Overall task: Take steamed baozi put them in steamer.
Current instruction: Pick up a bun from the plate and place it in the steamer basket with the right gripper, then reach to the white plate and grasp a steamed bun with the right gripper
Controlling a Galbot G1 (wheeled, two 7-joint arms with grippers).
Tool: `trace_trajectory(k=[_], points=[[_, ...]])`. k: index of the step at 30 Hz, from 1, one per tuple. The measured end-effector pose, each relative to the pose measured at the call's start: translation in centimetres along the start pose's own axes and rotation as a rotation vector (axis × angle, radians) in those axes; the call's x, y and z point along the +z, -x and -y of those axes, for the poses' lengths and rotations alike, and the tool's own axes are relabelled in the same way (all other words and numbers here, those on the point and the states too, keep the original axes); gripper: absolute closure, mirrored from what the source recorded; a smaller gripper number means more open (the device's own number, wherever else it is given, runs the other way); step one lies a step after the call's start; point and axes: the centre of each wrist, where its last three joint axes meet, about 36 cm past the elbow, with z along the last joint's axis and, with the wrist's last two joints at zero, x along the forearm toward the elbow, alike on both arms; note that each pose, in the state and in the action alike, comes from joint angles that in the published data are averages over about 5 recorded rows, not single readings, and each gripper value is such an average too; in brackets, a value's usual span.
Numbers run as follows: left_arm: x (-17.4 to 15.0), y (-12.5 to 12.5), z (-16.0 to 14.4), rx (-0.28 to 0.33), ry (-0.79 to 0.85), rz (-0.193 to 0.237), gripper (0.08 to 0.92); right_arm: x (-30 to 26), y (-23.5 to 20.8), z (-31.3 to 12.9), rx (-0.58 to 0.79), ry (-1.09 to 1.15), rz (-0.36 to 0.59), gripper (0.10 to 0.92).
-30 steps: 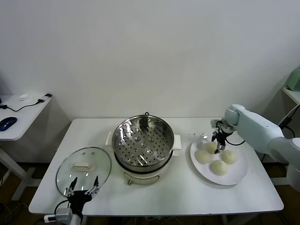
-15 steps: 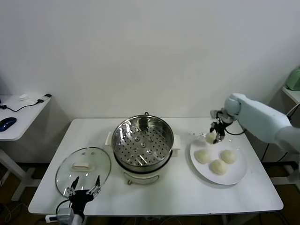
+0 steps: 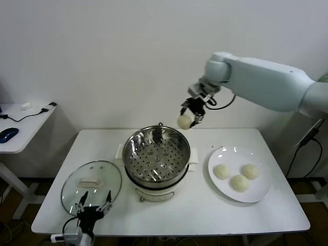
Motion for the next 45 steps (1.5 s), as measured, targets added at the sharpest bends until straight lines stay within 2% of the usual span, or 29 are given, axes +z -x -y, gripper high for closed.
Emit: trace_trajectory(k=[5,11,23,27,30,33,39,45], points=[[0.0,-0.2,0.0,0.001,0.002,0.000,0.177,-1.3,3.0,1.6,-0.036,-0.218,-0.014,0.377],[0.1,-0.4,0.0,0.002,0.003,-0.004,0.177,-0.8,6.6,3.2,-0.047,-0.371,-0.027,0.380],[0.3,-0.4,-0.1,0.000,0.004,-0.007,0.177,0.5,12.4,4.6,-0.054,-0.458,-0.003,0.375],[0.4,-0.3,-0.1,0.000,0.003,-0.005,0.177,0.8,13.6,4.9,-0.043,-0.468,0.008,0.304],[0.4,-0.2,-0.1,-0.004,0.002,-0.003,0.177,1.0,13.9,5.0,-0.028,-0.470,0.014,0.233],[0.3,-0.2,-0.1,-0.007,0.001,-0.002,0.177,1.3,14.0,5.0,-0.018,-0.470,0.019,0.204],[0.2,-0.3,0.0,-0.008,-0.002,0.001,0.177,1.7,12.6,4.8,-0.011,-0.461,0.036,0.200],[0.1,-0.6,0.2,-0.002,0.000,0.002,0.177,2.7,7.6,3.7,0.004,-0.380,0.042,0.200]])
